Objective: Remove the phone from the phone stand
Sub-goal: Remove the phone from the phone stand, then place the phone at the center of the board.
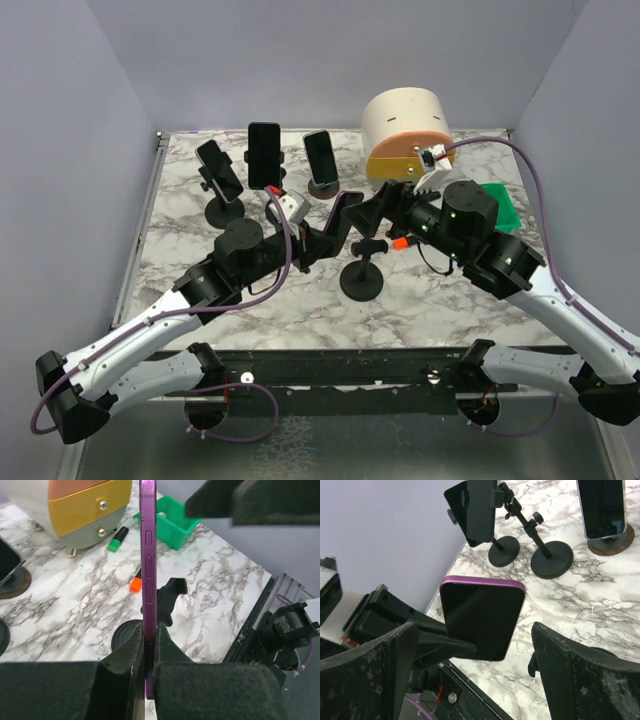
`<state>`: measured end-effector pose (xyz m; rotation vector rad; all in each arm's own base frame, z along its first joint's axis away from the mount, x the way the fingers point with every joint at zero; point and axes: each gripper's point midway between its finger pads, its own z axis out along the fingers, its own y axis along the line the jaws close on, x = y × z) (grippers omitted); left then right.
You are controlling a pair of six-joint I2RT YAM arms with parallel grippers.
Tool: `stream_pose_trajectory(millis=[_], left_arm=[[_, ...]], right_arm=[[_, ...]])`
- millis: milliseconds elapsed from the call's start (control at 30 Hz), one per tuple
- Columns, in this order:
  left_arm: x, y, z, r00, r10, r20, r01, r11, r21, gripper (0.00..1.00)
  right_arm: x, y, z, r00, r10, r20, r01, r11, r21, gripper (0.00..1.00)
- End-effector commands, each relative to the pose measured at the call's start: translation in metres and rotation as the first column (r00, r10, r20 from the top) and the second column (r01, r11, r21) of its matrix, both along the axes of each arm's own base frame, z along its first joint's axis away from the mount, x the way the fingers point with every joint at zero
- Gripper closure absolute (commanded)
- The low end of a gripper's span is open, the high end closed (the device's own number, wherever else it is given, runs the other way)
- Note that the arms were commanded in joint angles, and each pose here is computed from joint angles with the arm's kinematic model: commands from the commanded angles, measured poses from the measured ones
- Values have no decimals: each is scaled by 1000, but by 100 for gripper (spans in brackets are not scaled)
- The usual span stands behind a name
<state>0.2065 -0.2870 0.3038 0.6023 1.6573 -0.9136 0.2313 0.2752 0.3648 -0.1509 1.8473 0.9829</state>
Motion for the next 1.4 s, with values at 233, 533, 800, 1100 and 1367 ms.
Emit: stream_pose_trajectory(millis=[233,533,800,1100,1367], left_arm=[[-17,56,-39,981,159,-108,-153,986,64,100],[-36,69,-139,845,287,-451,-239,958,160,100],[-27,67,-196,753,382,-536,-277,923,268,100],[-19,80,-231,650,381,-658,-306,923,233,100],[-19,83,-247,605,367,-707,-303,927,221,100]], right_arm=[[-45,-31,31,961,138,240,-132,990,-39,0],[-53,-49,5,953,109,284,-103,994,-37,0],[-53,-40,-18,961,138,241,-131,990,-45,0],[-56,-35,-43,968,163,192,-157,987,-45,0],[-59,-28,-52,964,199,176,-195,980,-38,0]])
